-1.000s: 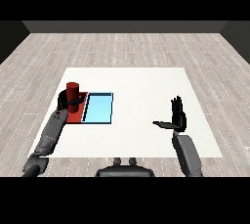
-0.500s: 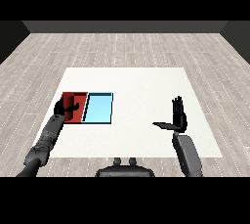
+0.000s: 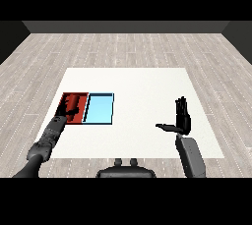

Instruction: Pick the red can and put it in the red box

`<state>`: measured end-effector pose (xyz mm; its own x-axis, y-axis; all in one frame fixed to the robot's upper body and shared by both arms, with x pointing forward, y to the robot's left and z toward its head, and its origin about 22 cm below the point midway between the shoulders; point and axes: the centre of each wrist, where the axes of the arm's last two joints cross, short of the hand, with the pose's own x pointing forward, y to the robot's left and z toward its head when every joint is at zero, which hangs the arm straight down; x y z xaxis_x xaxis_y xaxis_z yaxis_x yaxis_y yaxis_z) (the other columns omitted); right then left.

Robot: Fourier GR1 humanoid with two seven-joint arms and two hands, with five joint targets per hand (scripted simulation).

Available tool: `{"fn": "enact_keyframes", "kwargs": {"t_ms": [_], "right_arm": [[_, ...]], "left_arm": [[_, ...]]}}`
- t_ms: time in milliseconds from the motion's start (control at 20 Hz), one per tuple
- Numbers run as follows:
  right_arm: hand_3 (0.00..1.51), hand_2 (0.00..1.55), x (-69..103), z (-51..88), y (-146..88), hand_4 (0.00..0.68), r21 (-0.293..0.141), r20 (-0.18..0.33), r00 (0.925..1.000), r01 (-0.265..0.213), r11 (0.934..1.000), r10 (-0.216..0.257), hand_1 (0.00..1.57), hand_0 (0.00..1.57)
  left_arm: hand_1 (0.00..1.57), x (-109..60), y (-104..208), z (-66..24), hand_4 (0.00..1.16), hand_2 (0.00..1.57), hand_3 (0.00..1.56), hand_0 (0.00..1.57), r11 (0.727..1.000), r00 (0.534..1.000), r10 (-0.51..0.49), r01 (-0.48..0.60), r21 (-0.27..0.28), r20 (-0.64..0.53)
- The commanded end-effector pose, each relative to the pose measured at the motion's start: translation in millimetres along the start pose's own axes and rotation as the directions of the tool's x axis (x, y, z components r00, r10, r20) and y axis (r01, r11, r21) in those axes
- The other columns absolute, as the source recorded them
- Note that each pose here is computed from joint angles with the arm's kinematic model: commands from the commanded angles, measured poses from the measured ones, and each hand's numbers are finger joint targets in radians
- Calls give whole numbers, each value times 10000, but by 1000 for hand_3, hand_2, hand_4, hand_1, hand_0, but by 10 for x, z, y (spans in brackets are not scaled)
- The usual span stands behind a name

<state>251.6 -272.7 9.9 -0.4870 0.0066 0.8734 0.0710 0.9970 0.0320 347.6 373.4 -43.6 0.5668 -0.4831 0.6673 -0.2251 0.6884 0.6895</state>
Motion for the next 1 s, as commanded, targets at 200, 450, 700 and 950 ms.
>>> {"fn": "enact_keyframes", "kwargs": {"t_ms": [200,450,700,950], "right_arm": [[0,0,45,36,252,0,348,367,9988,322,9989,-335,0,0],[0,0,126,7,9,0,165,584,9973,426,9990,-435,0,0],[0,0,109,-30,0,0,189,592,9969,498,9986,-509,0,0],[0,0,79,58,14,0,455,441,9955,817,9956,-837,0,0]], "left_arm": [[0,56,156,-66,0,0,0,0,9771,9757,-2012,1936,-888,-867],[0,219,195,-101,0,0,0,0,9953,9881,-930,889,-392,-1223],[0,163,336,-110,0,0,0,0,9368,9320,3070,-3316,1115,1928],[0,614,37,-6,0,0,0,0,8033,6616,5199,-5938,-458,5404]]}}
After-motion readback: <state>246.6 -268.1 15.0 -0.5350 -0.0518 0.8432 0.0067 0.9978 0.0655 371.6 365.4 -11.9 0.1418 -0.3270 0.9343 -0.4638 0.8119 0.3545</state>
